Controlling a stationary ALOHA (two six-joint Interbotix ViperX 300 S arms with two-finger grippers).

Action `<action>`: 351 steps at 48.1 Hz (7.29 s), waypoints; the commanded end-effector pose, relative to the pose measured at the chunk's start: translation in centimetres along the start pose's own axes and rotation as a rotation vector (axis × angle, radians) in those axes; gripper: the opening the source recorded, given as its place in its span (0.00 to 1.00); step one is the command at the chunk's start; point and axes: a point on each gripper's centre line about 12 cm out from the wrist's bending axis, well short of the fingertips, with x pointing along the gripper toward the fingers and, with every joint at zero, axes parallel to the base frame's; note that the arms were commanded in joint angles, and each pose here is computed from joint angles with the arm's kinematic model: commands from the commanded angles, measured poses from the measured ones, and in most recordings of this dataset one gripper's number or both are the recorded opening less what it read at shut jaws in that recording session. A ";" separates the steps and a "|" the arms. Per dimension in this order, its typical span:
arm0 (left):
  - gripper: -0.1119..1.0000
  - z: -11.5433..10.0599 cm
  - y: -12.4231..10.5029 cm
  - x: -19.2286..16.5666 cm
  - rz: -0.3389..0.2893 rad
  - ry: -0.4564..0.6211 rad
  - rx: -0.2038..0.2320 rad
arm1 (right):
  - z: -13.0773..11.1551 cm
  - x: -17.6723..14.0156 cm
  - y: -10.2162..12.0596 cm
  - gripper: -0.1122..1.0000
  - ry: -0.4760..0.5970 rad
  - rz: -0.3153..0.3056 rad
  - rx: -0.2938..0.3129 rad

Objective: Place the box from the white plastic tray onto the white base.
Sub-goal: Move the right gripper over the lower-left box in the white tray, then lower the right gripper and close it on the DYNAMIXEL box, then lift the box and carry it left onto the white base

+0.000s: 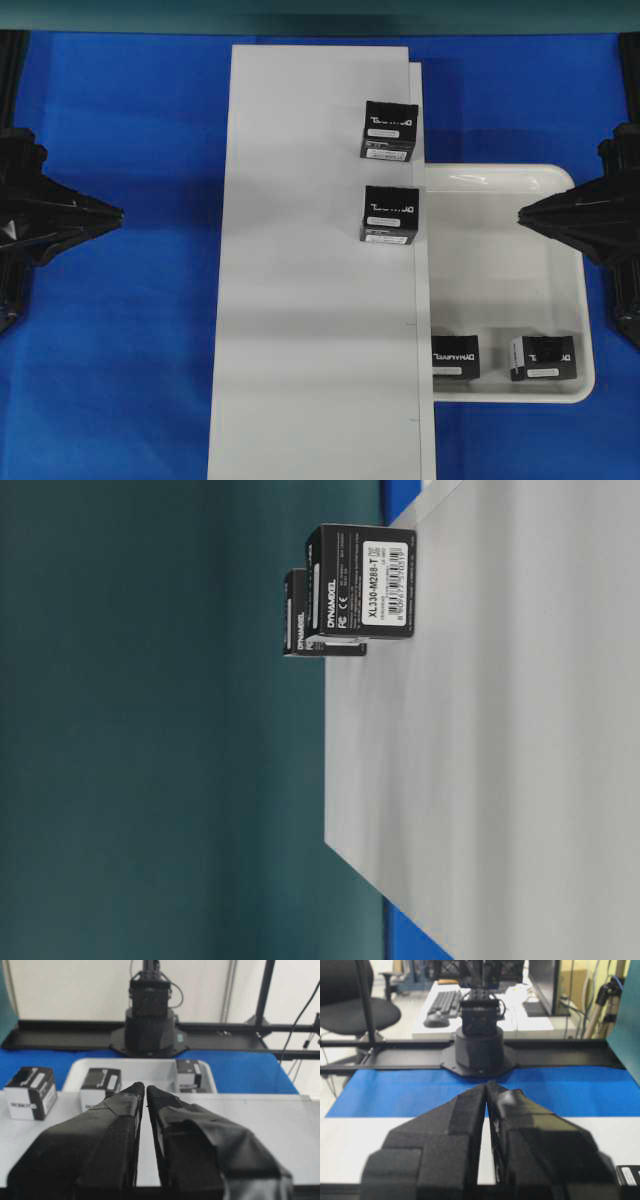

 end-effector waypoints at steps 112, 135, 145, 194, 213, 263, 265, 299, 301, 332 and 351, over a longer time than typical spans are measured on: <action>0.03 1.8 -1.3 0.5 -0.061 0.144 -0.047 | -13.2 8.1 8.0 1.00 1.406 0.074 0.109; 0.03 1.8 -1.3 0.5 -0.061 0.147 -0.047 | -15.6 8.7 7.4 1.00 1.414 0.055 0.086; 0.03 1.9 -1.3 0.5 -0.060 0.142 -0.046 | -17.1 8.8 7.5 1.00 1.439 0.052 0.081; 0.03 1.9 -1.2 0.5 -0.057 0.141 -0.047 | -17.4 8.3 7.5 0.62 1.504 0.036 0.096; 0.03 2.0 -1.2 0.4 -0.057 0.138 -0.047 | -9.6 8.3 5.6 0.62 1.429 0.012 0.144; 0.03 2.1 -1.0 0.4 -0.049 0.135 -0.047 | -5.7 15.7 3.0 0.62 1.381 -0.035 0.076; 0.03 2.0 -1.0 0.4 -0.047 0.136 -0.047 | -6.0 15.9 3.0 0.62 1.384 -0.031 0.070; 0.03 2.1 -1.0 0.4 -0.047 0.133 -0.047 | -9.7 17.0 3.4 0.62 1.450 -0.012 0.040; 0.03 2.1 -1.0 0.4 -0.047 0.133 -0.047 | -9.8 17.0 3.5 0.62 1.455 -0.011 0.038; 0.03 2.3 -1.0 0.4 -0.048 0.128 -0.047 | -11.1 16.8 3.7 0.62 1.474 -0.004 0.023; 0.03 2.3 -1.0 0.4 -0.048 0.128 -0.047 | -11.1 16.3 3.4 0.62 1.521 0.006 -0.002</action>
